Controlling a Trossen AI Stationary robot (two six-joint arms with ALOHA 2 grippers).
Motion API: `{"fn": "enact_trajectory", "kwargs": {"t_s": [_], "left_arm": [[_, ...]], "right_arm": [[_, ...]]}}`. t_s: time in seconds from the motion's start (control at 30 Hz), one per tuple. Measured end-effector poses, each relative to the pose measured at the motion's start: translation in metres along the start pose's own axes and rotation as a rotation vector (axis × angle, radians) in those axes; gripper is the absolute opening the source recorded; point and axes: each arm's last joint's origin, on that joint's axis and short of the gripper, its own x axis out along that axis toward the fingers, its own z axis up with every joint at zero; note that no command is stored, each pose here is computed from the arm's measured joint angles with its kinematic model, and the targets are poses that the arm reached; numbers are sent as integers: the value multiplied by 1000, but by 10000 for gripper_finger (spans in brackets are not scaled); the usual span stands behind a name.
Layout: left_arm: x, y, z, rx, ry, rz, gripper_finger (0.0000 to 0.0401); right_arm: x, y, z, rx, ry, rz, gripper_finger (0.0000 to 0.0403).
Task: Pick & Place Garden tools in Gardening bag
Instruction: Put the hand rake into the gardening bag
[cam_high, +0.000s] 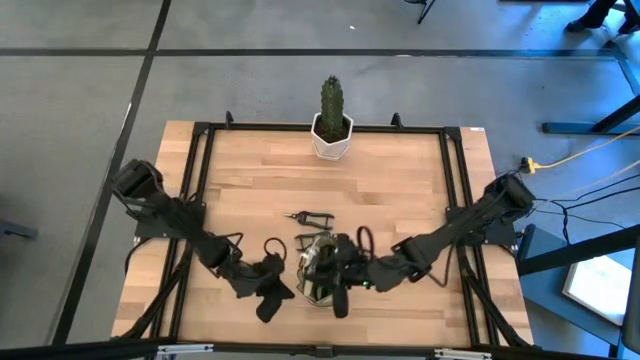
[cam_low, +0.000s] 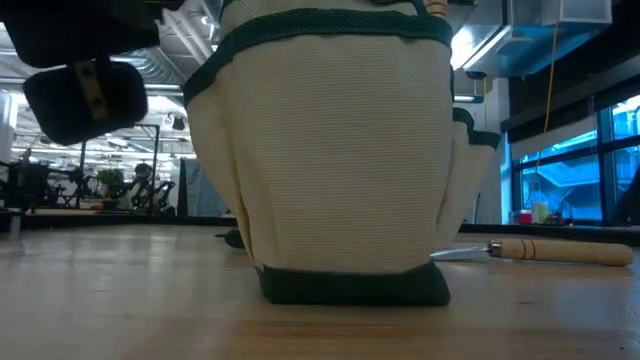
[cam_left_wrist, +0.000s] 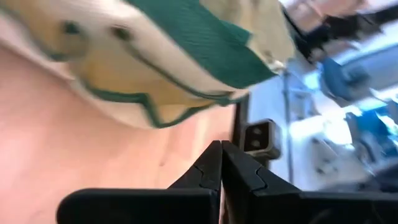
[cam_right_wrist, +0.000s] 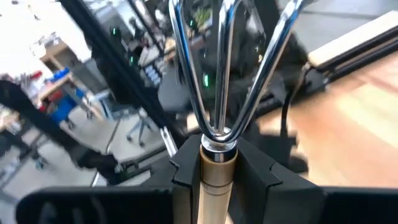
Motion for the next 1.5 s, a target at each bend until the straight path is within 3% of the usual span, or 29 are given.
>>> {"fn": "enact_trajectory", "kwargs": {"t_s": [0.17,0.37,0.53,0.77,1.0,1.3,1.5], "left_arm": [[-10,2,1,-71,-61,89,2],[-18,-5,-2,-120,-116,80,1],[-22,-8,-9,-146,-128,89,1],[-30,-11,-24,-173,-187,126,1],[-33,-13,-29,-175,-206,127,1],[-32,-13,-27,-178,-212,130,1],[-32,-13,-27,-180,-212,129,1]], "right_arm": [[16,2,-13,-61,57,-29,67],[44,14,-17,-245,90,-168,67],[61,19,-24,-304,145,-213,67],[57,10,-36,-245,229,-310,67],[57,12,-34,-227,198,-305,67],[74,1,-52,-231,286,-262,67],[75,-2,-51,-300,317,-247,67]]}}
